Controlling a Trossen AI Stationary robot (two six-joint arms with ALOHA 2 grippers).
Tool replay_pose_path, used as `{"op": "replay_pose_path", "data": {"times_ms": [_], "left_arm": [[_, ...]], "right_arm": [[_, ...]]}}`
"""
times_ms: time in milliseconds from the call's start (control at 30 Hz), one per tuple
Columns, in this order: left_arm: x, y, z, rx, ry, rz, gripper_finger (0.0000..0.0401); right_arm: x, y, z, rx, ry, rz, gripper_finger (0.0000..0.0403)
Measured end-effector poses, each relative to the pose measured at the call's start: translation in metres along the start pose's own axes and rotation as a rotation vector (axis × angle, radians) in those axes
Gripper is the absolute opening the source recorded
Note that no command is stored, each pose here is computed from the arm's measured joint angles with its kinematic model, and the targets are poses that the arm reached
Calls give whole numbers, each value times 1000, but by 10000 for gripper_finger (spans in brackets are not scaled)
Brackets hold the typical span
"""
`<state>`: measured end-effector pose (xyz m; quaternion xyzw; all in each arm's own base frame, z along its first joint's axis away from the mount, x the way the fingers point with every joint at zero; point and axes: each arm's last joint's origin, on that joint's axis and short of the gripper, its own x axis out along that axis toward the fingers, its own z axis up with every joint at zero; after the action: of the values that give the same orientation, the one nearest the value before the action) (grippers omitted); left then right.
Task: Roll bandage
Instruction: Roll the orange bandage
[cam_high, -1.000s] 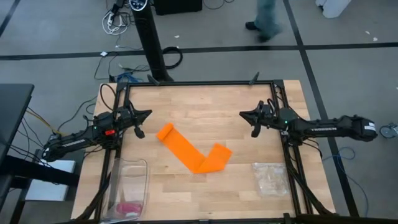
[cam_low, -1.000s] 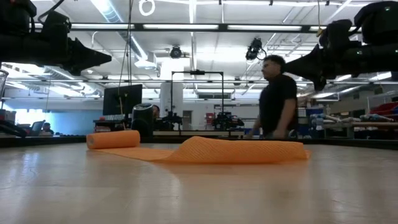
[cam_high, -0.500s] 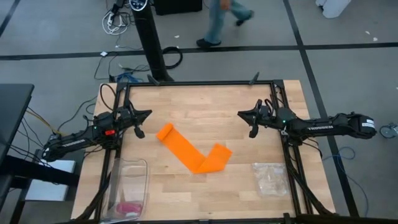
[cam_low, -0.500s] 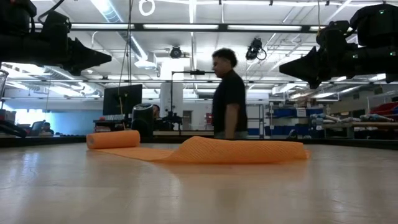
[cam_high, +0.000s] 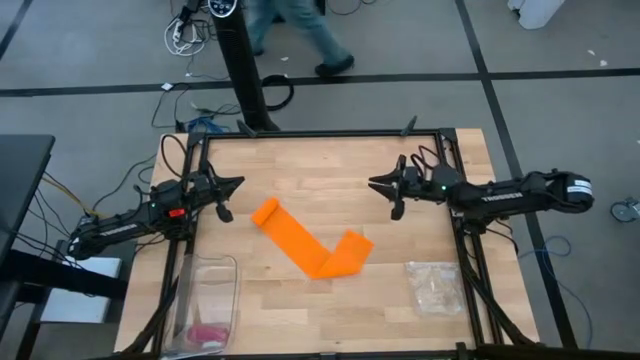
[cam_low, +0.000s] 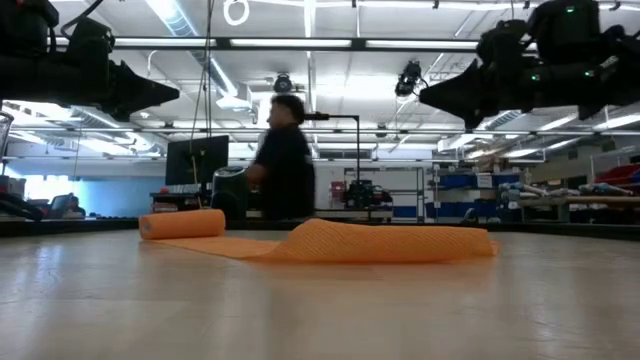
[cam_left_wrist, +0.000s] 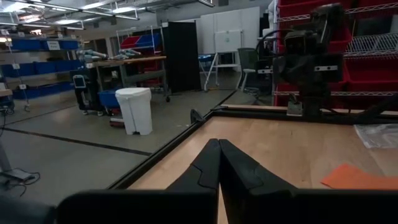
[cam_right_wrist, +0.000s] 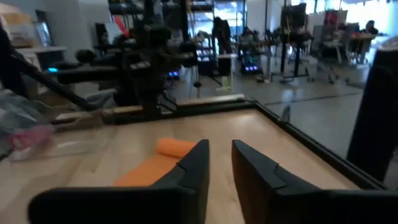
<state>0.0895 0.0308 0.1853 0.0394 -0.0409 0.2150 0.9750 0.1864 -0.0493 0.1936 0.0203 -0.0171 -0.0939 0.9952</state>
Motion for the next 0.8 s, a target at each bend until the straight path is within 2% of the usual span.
{"op": "replay_pose_path", "data": {"times_ms": [100, 400, 533, 667, 800], "left_arm": [[0, 0, 0, 0, 0, 0, 11], [0, 0, 0, 0, 0, 0, 11], [0, 0, 0, 0, 0, 0, 11], [0, 0, 0, 0, 0, 0, 11], [0, 0, 0, 0, 0, 0, 11]], "right_arm": [[12, 0, 3, 0, 9, 16, 50], [42, -6, 4, 49, 66, 79, 61], [52, -8, 8, 69, 109, 88, 34], [63, 14, 17, 68, 195, 220, 21], [72, 41, 19, 63, 369, 254, 53]]}}
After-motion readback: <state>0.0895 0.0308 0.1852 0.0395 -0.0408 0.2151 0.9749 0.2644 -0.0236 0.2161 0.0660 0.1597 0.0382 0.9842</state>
